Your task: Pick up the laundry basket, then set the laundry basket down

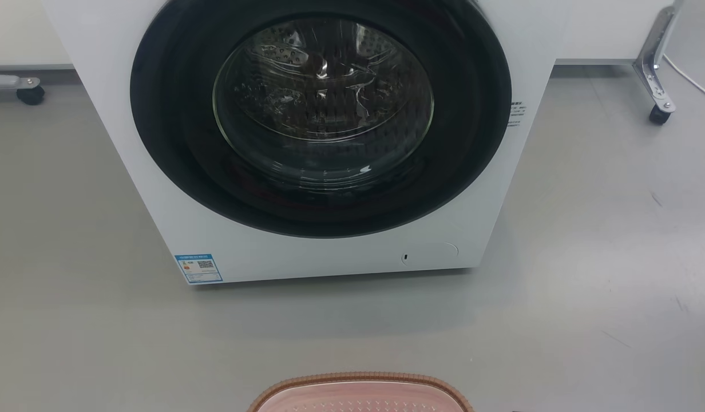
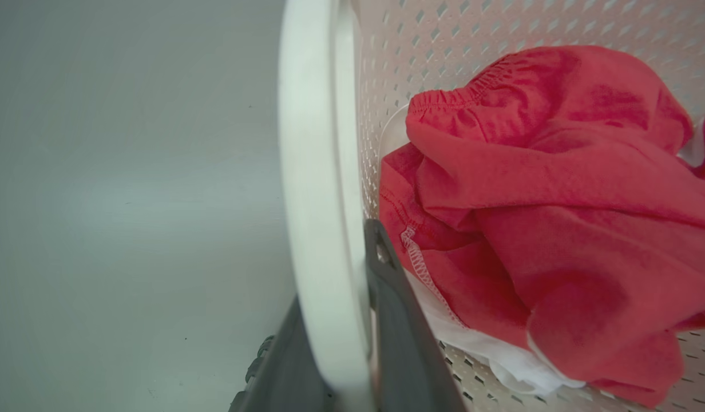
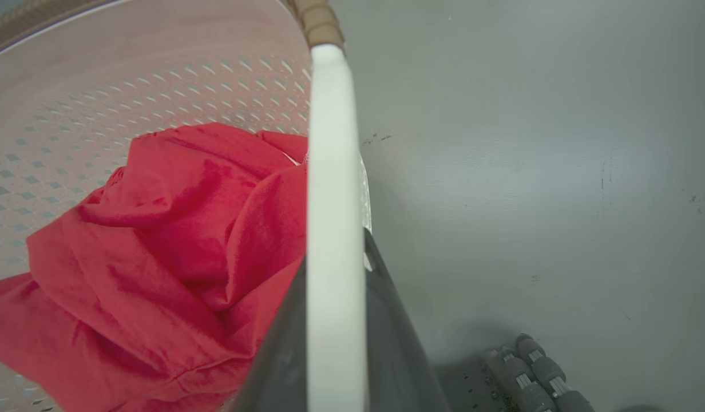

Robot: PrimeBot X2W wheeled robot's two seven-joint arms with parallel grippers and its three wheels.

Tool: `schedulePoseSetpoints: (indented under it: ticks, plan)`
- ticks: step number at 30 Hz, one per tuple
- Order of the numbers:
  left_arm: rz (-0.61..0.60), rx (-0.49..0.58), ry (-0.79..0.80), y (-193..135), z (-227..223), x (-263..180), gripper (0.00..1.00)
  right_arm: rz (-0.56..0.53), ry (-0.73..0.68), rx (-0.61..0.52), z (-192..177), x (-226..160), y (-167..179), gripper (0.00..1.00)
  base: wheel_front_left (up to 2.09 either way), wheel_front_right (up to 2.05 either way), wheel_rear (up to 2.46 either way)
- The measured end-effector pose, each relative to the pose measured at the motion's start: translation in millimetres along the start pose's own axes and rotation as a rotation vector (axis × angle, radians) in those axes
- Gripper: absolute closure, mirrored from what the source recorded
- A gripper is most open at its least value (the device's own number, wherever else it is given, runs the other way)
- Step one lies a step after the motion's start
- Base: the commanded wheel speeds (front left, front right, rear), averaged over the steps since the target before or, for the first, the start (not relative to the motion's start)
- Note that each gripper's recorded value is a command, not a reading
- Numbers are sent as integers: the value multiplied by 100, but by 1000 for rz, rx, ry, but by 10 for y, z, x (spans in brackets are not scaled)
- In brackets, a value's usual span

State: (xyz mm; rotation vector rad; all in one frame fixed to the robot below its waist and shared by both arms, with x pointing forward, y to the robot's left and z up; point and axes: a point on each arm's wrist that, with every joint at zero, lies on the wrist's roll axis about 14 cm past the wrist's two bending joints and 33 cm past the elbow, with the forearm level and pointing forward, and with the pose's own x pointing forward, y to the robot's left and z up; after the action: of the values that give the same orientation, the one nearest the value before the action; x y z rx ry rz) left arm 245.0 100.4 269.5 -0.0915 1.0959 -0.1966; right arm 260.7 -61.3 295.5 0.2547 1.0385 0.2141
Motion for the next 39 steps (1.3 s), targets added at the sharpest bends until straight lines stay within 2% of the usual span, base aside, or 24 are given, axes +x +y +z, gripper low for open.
schedulePoseSetpoints:
  ticks: [17, 22, 39]
  plan:
    - [3, 0, 21, 4, -19, 41, 100, -1, 10, 7, 9, 41, -13, 100, 0, 0, 0]
    - [1, -4, 13, 7, 79, 91, 100, -1, -1, 7, 123, 92, -22, 100, 0, 0, 0]
    - [2, -19, -136, 52, 1132, 469, 100, -9, -162, -22, 1240, 471, -87, 100, 0, 0, 0]
